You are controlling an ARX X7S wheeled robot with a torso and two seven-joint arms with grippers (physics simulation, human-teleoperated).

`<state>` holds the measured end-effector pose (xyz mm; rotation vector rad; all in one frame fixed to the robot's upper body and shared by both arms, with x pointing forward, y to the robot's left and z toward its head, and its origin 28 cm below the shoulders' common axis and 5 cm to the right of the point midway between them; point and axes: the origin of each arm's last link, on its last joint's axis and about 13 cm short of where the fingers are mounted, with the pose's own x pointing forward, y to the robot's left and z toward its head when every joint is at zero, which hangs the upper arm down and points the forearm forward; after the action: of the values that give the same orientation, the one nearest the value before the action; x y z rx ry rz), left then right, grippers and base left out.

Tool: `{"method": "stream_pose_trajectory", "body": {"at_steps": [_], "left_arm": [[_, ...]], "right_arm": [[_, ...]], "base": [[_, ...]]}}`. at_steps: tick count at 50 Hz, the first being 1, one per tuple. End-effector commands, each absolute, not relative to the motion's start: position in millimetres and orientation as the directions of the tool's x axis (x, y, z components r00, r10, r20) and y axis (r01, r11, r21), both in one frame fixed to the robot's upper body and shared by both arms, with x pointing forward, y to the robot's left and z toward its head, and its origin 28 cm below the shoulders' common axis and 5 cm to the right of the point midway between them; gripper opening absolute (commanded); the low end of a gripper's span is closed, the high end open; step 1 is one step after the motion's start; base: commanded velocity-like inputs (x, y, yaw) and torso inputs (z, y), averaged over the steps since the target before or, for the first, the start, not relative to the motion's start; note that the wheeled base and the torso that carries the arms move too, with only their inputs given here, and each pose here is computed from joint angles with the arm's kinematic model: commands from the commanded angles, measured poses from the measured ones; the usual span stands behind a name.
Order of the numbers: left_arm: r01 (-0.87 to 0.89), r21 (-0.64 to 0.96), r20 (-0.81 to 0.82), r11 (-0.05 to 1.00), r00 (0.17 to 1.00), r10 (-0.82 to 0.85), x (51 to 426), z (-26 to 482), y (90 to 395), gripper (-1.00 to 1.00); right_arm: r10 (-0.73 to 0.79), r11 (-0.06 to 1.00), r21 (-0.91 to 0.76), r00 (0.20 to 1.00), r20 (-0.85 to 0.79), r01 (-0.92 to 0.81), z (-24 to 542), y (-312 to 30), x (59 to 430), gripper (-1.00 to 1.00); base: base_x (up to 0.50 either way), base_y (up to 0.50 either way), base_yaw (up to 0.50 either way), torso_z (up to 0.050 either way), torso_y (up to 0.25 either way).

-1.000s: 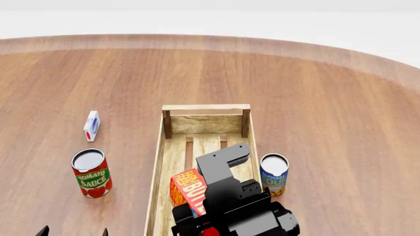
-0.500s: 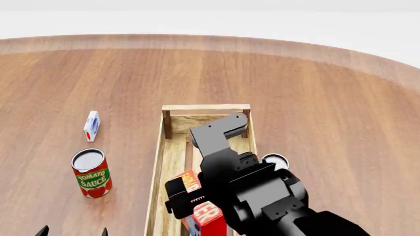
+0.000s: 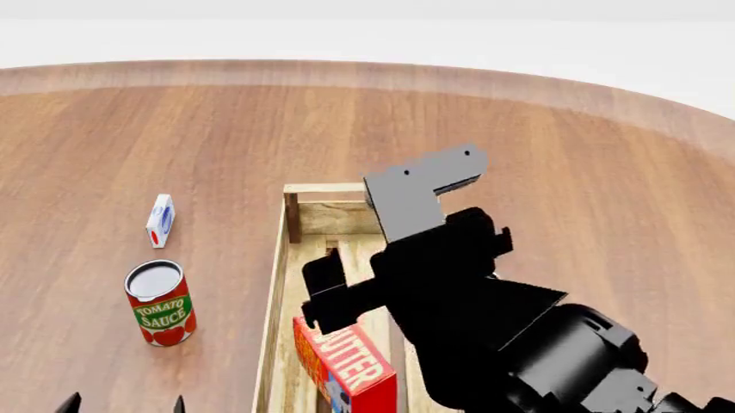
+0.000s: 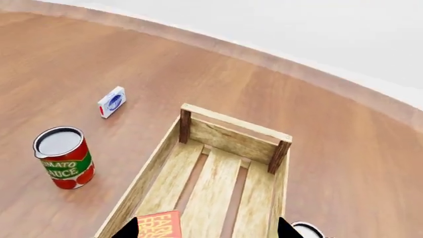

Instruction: Pick up the butter and put it in the tray.

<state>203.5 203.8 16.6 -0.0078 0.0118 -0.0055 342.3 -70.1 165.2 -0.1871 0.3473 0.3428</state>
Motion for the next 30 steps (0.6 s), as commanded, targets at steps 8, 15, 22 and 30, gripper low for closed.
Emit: {"method": "stream_pose_trajectory", "body": {"at_steps": [8, 15, 22, 30], "left_arm": [[0.006, -0.004, 0.042, 1.0, 0.999, -0.006, 192.9, 29.1, 205.2, 1.0], [0.011, 0.0, 0.052, 1.0, 0.999, -0.011, 192.4, 29.9, 205.0, 1.0], [0.033, 0.004, 0.076, 0.999, 0.997, -0.033, 188.1, 31.3, 204.4, 1.0], [0.043, 0.012, 0.084, 0.999, 0.996, -0.044, 185.4, 29.3, 202.4, 1.0]], "right_arm": [[0.192, 0.98, -0.083, 0.969, 0.152, -0.181, 127.1, -95.8, 237.1, 1.0], [0.163, 0.983, -0.124, 0.956, 0.245, -0.136, 102.5, -94.7, 208.5, 1.0], [0.138, 0.99, -0.081, 0.94, 0.313, -0.118, 83.6, -95.2, 189.0, 1.0], [0.105, 0.993, -0.078, 0.938, 0.331, -0.083, 65.3, -96.7, 175.6, 1.0]], "base": [[0.0, 0.0, 0.0, 0.0, 0.0], [0.0, 0.0, 0.0, 0.0, 0.0], [0.0, 0.0, 0.0, 0.0, 0.0], [0.0, 0.0, 0.0, 0.0, 0.0]]}}
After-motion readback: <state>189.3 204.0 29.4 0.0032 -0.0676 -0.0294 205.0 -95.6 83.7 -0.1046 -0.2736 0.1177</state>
